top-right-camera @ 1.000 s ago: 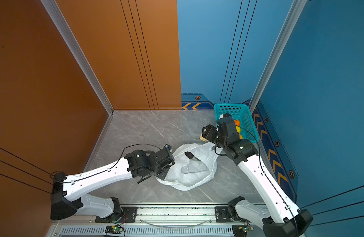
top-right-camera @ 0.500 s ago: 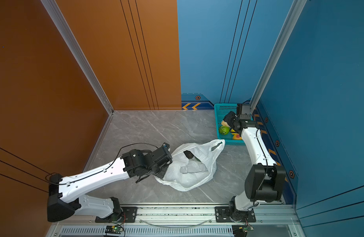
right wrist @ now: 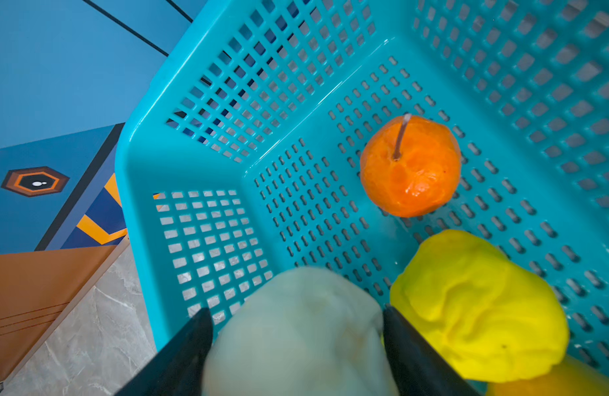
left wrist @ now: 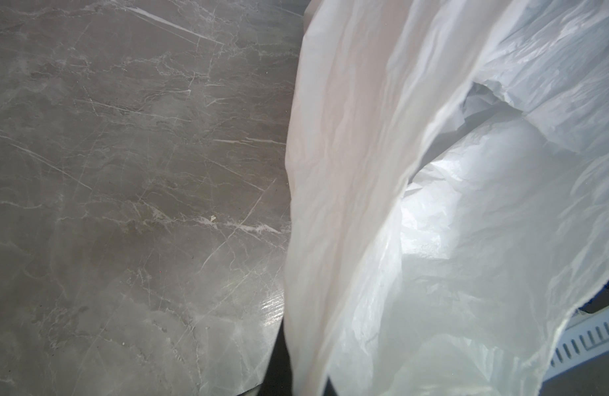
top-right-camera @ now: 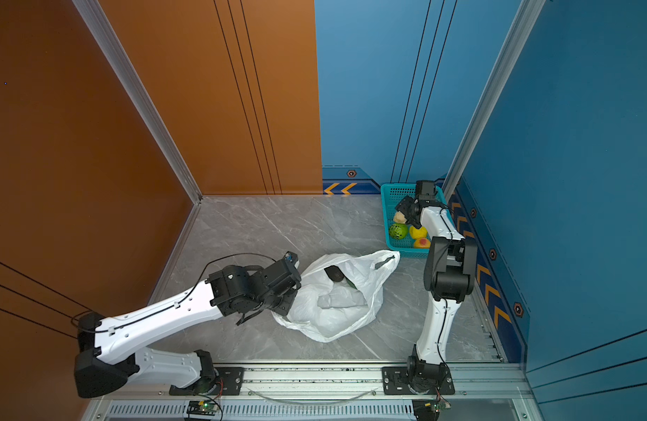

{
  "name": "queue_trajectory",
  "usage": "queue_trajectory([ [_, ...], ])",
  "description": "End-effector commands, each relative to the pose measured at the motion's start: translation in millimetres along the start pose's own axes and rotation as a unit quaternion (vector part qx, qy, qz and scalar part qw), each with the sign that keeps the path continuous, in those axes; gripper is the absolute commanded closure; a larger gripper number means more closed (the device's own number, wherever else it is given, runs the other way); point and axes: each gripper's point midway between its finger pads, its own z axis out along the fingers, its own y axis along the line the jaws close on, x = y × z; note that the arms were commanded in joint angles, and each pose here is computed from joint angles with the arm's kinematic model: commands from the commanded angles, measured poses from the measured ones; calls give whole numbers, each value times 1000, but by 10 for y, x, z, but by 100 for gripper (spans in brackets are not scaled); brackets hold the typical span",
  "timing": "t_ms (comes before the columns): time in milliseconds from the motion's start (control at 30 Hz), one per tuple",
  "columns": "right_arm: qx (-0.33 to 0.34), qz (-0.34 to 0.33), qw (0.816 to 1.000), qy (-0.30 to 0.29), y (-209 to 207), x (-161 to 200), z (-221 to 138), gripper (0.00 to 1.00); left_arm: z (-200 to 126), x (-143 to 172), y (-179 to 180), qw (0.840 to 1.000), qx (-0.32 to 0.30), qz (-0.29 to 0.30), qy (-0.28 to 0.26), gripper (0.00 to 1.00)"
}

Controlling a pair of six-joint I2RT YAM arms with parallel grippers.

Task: Untie the knot of the plastic bag and take out the fruit
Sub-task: Place the fruit in the basket.

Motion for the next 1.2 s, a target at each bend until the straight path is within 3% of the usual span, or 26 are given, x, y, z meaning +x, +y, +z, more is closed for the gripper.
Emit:
queue_trajectory([
  [0,10,-8,1000,-13,35,-94,-133,10,-55,-28,89,1000,-10,-12,-10,100],
  [200,-19,-40,999,2,261,18,-546,5,-86,-66,110,1000,-15,-11,-20,100],
  [333,-54,-78,995,13,481,213,-1109,4,-125,-143,109,999,-12,-15,-34,100],
  [767,-164,-230,954,103,919,1652,-2955,0,-191,-272,147,998,-6,-27,-53,100],
  [933,-191,-260,936,144,939,2243,-3289,0,-180,-291,142,998,-4,-30,-50,100],
  [1167,-192,-315,912,181,876,2976,-3411,0,-180,-323,149,998,-2,-37,-49,100],
])
